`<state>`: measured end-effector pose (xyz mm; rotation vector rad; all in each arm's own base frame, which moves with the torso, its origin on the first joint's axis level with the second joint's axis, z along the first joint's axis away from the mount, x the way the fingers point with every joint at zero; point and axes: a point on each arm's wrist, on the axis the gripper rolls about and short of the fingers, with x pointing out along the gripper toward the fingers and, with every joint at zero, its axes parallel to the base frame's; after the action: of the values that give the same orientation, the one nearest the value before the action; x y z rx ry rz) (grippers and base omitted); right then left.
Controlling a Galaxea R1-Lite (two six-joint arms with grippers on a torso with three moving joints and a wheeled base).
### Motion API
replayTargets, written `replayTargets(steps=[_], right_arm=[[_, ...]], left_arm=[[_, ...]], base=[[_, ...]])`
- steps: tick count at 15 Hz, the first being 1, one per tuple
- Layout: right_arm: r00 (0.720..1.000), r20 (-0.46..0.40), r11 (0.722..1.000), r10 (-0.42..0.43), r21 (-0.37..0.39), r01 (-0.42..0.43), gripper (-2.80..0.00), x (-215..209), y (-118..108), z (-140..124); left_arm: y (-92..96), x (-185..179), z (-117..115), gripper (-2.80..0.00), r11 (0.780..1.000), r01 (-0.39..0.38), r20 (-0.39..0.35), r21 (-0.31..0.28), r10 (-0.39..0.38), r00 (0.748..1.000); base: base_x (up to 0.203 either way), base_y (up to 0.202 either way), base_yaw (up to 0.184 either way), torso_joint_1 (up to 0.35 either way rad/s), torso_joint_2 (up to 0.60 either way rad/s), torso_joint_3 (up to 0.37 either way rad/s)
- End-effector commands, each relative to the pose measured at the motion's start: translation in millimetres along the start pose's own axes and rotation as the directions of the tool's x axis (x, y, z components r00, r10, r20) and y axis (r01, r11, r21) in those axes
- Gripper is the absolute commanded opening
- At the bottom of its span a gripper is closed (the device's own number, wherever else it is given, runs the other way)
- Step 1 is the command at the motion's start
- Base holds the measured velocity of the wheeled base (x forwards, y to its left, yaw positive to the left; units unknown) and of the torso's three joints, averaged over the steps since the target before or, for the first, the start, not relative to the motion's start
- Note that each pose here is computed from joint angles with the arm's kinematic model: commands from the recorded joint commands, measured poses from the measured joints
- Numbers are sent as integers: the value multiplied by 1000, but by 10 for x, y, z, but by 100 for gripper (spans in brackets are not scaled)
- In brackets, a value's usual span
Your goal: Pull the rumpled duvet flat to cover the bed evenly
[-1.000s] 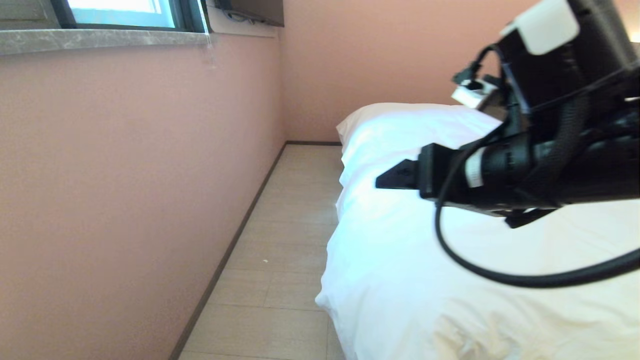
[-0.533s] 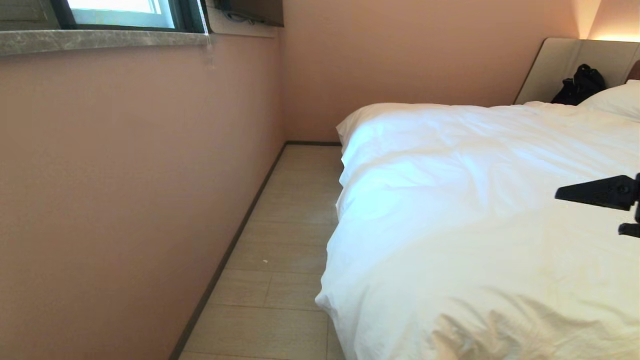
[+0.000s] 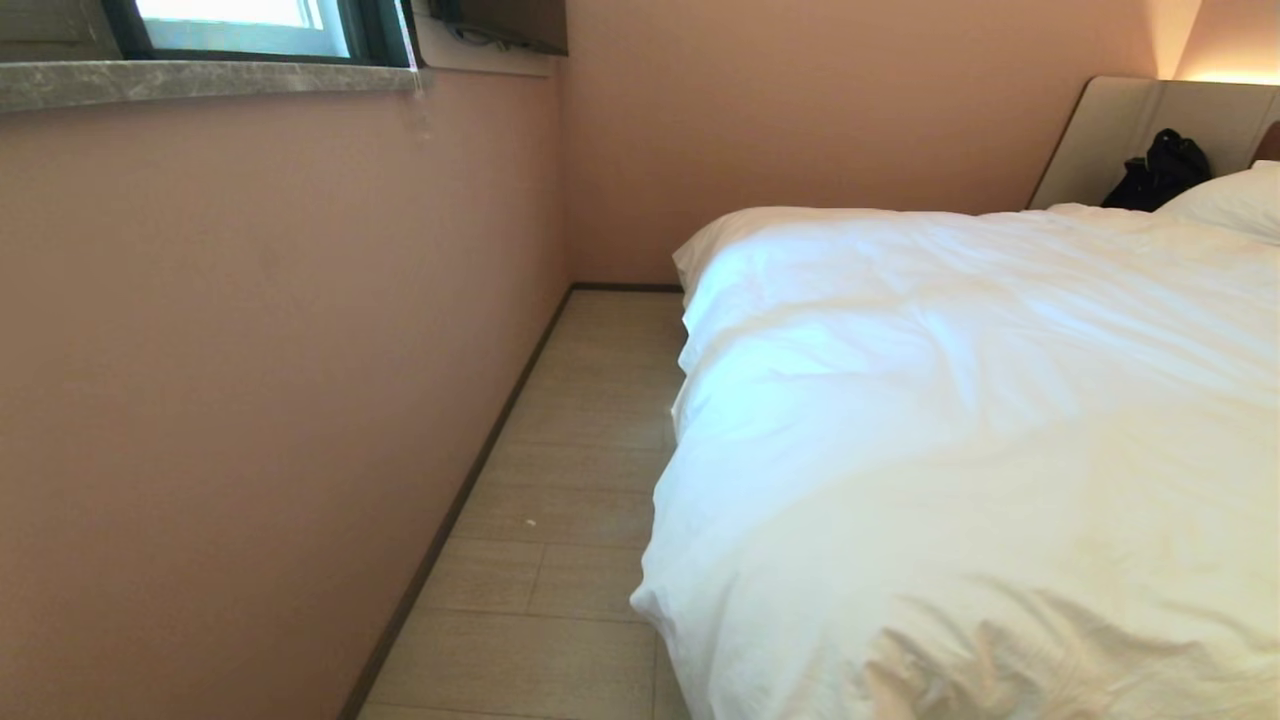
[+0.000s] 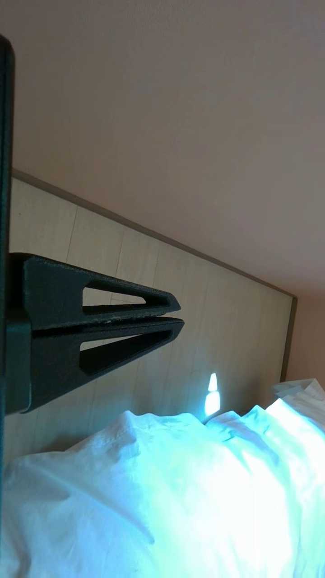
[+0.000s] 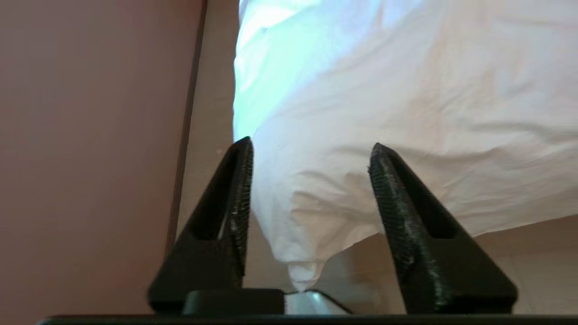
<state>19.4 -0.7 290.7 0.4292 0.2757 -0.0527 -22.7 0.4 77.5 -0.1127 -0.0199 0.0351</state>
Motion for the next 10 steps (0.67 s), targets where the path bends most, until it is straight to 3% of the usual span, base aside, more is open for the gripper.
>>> replayTargets(steps=[1, 3, 5, 10], right_arm=[[989, 134, 996, -57, -53, 65, -280, -302, -224, -103], [962, 227, 987, -153, -21, 162, -280, -429, -321, -126], [878, 332, 936, -345, 55, 347, -280, -505, -373, -129], [709, 441, 831, -550, 211, 514, -280, -764, -363, -246]], left_arm=[[0, 0, 2, -280, 1000, 0, 2, -1, 0, 1000], [0, 0, 1, -280, 1000, -1, 1, -1, 1, 1000], [0, 0, 0, -280, 1000, -1, 1, -1, 1, 1000], [0, 0, 2, -280, 1000, -2, 2, -2, 2, 1000]], base=[[0, 0, 0, 0, 0, 0], [0, 0, 0, 0, 0, 0], [0, 0, 0, 0, 0, 0], [0, 0, 0, 0, 0, 0]])
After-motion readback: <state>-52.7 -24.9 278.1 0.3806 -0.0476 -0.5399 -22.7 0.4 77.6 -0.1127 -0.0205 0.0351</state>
